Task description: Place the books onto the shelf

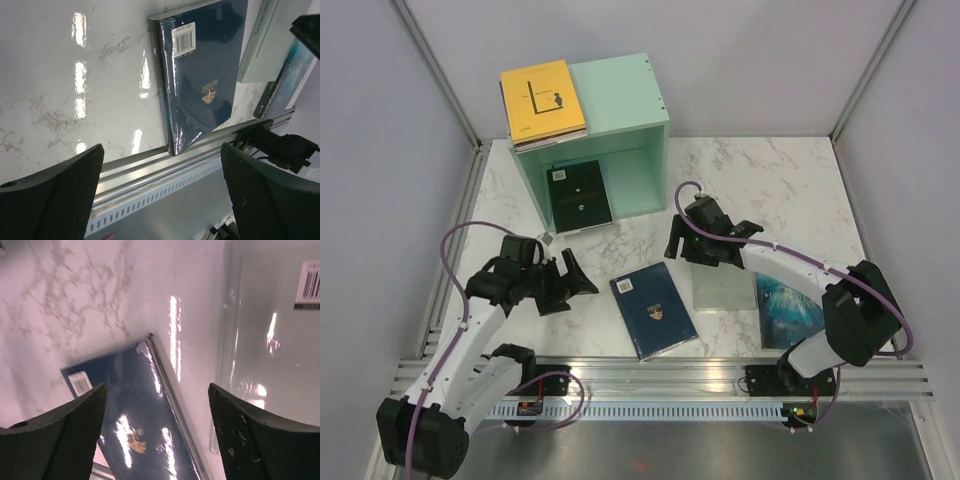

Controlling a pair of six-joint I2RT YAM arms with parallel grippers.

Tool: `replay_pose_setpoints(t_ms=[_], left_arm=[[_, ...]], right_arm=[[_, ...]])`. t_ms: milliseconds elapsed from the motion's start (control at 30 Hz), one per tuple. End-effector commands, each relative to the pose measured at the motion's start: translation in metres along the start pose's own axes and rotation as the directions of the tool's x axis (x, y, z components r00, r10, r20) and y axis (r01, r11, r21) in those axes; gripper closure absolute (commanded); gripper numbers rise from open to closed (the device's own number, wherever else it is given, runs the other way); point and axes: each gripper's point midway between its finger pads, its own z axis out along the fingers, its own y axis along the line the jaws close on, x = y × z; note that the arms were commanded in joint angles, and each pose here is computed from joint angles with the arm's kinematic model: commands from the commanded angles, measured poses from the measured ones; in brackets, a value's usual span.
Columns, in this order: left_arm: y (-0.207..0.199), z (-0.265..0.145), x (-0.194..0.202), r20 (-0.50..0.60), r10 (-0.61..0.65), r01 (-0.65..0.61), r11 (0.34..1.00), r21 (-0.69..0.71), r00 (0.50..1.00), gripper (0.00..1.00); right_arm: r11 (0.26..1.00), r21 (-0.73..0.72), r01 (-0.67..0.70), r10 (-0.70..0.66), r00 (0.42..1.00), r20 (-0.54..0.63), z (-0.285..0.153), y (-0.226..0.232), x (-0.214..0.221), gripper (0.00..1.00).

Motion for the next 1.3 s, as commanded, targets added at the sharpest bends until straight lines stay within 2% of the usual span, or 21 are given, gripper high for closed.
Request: replay_pose_setpoints(t_ms=[0, 67, 100, 200, 267, 300, 333, 500, 600, 733, 767, 833, 967, 1033, 1100, 1133, 1233, 1267], left_arm=[[-0.026, 0.018, -0.012, 0.028, 0.018, -0.022, 0.992, 0.123, 0.999, 0.00], [-0.023, 0.036, -0.003, -0.018, -0.005, 0.007, 0.996, 0.093, 1.000, 0.00], [-0.034, 0.045, 0.006, -0.034, 0.044, -0.040, 0.993, 0.112, 0.998, 0.00], [-0.037, 0.076, 0.025, -0.074, 0.063, -0.059, 0.996, 0.061, 0.995, 0.00], [-0.024, 0.097, 0.041, -0.122, 0.017, -0.016, 1.000, 0.003, 0.992, 0.00], [-0.026, 0.104, 0.040, -0.113, 0.015, -0.013, 1.000, 0.020, 0.993, 0.00], [-0.018, 0.109, 0.046, -0.126, 0.001, -0.001, 1.000, 0.000, 0.992, 0.00], [0.008, 0.133, 0.056, -0.145, -0.040, 0.027, 0.996, -0.087, 0.989, 0.00], [0.013, 0.148, 0.062, -0.158, -0.064, 0.050, 0.995, -0.090, 0.985, 0.00], [0.013, 0.165, 0.077, -0.198, -0.116, 0.107, 0.993, -0.059, 0.973, 0.00], [-0.004, 0.169, 0.072, -0.181, -0.099, 0.106, 0.994, 0.028, 0.978, 0.00], [-0.007, 0.168, 0.077, -0.193, -0.130, 0.145, 0.987, 0.066, 0.972, 0.00], [-0.026, 0.153, 0.066, -0.127, -0.126, 0.146, 0.975, 0.165, 0.984, 0.01], [-0.028, 0.147, 0.059, -0.090, -0.131, 0.145, 0.975, 0.170, 0.987, 0.01], [-0.037, 0.138, 0.052, -0.059, -0.131, 0.140, 0.970, 0.201, 0.990, 0.02], [-0.039, 0.136, 0.051, -0.054, -0.129, 0.138, 0.968, 0.209, 0.990, 0.03], [-0.047, 0.126, 0.047, -0.039, -0.136, 0.142, 0.962, 0.235, 0.990, 0.26], [-0.049, 0.124, 0.046, -0.035, -0.139, 0.143, 0.960, 0.239, 0.990, 0.49]], right_arm=[[0.997, -0.049, 0.052, -0.054, 0.998, -0.043, -0.012, -0.003, 0.019, 0.13], [0.994, -0.088, 0.060, -0.066, 0.995, -0.072, -0.012, 0.000, 0.027, 0.13], [0.993, -0.098, 0.072, -0.081, 0.992, -0.098, -0.010, -0.003, 0.036, 0.13], [0.990, -0.125, 0.071, -0.089, 0.985, -0.145, -0.004, -0.007, 0.053, 0.13], [0.984, -0.164, 0.066, -0.093, 0.982, -0.166, 0.000, -0.005, 0.061, 0.13], [0.985, -0.164, 0.052, -0.084, 0.978, -0.193, 0.003, -0.010, 0.072, 0.13], [0.973, -0.227, 0.042, -0.090, 0.975, -0.202, 0.003, 0.000, 0.076, 0.13], [0.978, -0.208, 0.019, -0.077, 0.958, -0.277, 0.016, -0.022, 0.109, 0.14], [0.981, -0.193, 0.019, -0.083, 0.939, -0.333, 0.021, -0.035, 0.133, 0.15], [0.981, -0.192, 0.036, -0.112, 0.910, -0.400, 0.026, -0.045, 0.165, 0.16], [0.984, -0.175, 0.030, -0.103, 0.898, -0.427, 0.027, -0.052, 0.176, 0.17], [0.984, -0.178, 0.026, -0.103, 0.891, -0.442, 0.027, -0.054, 0.184, 0.17], [0.986, -0.166, 0.020, -0.095, 0.883, -0.459, 0.023, -0.063, 0.194, 0.18], [0.986, -0.166, 0.018, -0.094, 0.880, -0.465, 0.022, -0.065, 0.197, 0.18], [0.985, -0.173, 0.002, -0.084, 0.880, -0.468, 0.022, -0.065, 0.200, 0.22], [0.984, -0.176, -0.003, -0.082, 0.878, -0.473, 0.021, -0.065, 0.202, 0.23], [0.985, -0.170, -0.019, -0.066, 0.877, -0.476, 0.021, -0.067, 0.205, 0.23], [0.985, -0.169, -0.022, -0.062, 0.876, -0.478, 0.021, -0.067, 0.205, 0.24]])
